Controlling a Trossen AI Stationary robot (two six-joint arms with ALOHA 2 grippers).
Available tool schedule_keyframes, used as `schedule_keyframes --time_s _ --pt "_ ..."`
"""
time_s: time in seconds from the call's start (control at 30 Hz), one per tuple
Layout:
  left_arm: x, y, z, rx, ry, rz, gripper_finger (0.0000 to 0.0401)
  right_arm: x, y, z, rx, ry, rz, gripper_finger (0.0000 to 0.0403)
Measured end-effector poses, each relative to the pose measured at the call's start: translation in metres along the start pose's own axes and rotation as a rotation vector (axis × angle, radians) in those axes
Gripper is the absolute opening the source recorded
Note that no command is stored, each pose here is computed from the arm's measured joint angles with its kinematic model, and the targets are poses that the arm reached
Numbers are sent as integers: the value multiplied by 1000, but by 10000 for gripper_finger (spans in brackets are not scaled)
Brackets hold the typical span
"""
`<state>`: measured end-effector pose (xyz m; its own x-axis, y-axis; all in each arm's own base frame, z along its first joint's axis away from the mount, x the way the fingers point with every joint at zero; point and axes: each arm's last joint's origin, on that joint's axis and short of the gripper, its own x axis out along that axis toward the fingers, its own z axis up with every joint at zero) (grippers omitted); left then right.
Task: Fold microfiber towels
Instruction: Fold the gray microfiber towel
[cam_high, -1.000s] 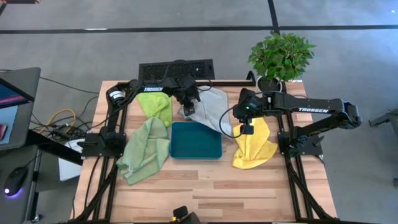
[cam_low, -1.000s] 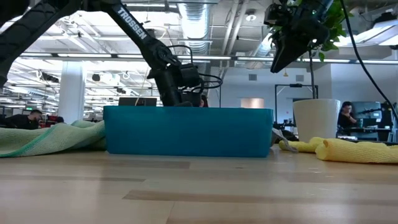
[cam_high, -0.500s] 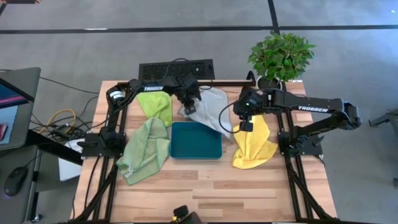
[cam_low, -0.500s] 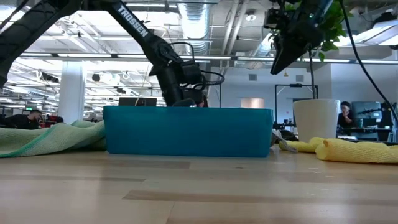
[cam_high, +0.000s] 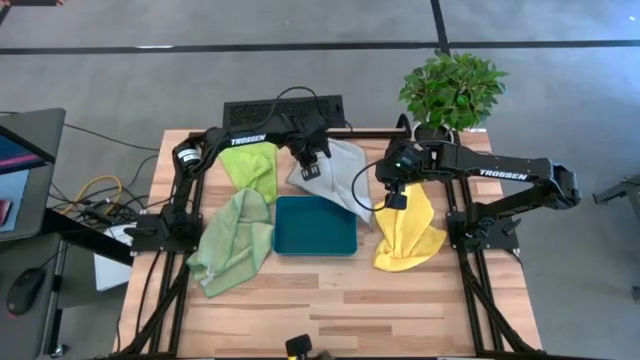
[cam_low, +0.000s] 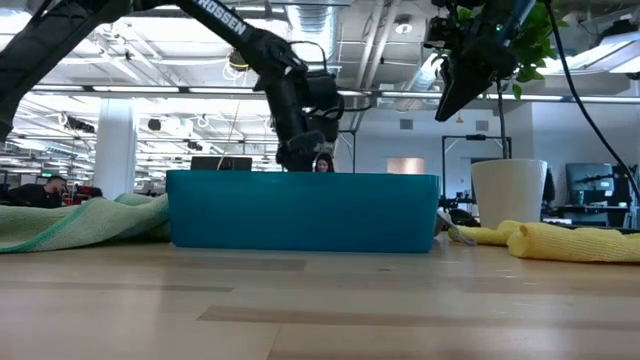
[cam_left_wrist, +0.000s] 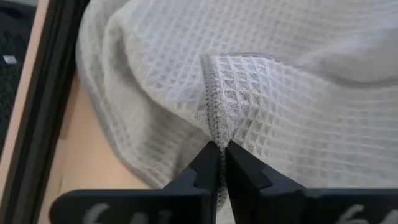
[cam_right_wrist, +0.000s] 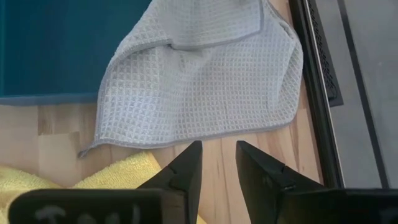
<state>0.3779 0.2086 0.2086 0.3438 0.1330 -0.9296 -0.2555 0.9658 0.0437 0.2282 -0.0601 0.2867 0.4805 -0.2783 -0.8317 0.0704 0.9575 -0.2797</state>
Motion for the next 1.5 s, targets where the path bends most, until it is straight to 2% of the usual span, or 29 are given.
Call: schedule_keyframes --time_s 0.27,0.6,0.73,0.93,1.17,1.5 --pt "-22 -35 6 69 38 -25 13 0 0 0 0 0 0 121" --pt "-74 -73 4 53 8 121 13 0 0 1 1 -7 -2 121" --pt "-84 -88 2 64 10 136 13 0 0 1 1 -8 -2 121" --pt "-87 -112 -8 66 101 123 13 0 1 2 -5 -17 -1 121" --pt "-98 -142 -16 77 115 200 13 -3 17 6 -81 -37 36 121" --pt "-116 -184 -30 43 105 219 13 -10 45 12 -164 -81 92 121"
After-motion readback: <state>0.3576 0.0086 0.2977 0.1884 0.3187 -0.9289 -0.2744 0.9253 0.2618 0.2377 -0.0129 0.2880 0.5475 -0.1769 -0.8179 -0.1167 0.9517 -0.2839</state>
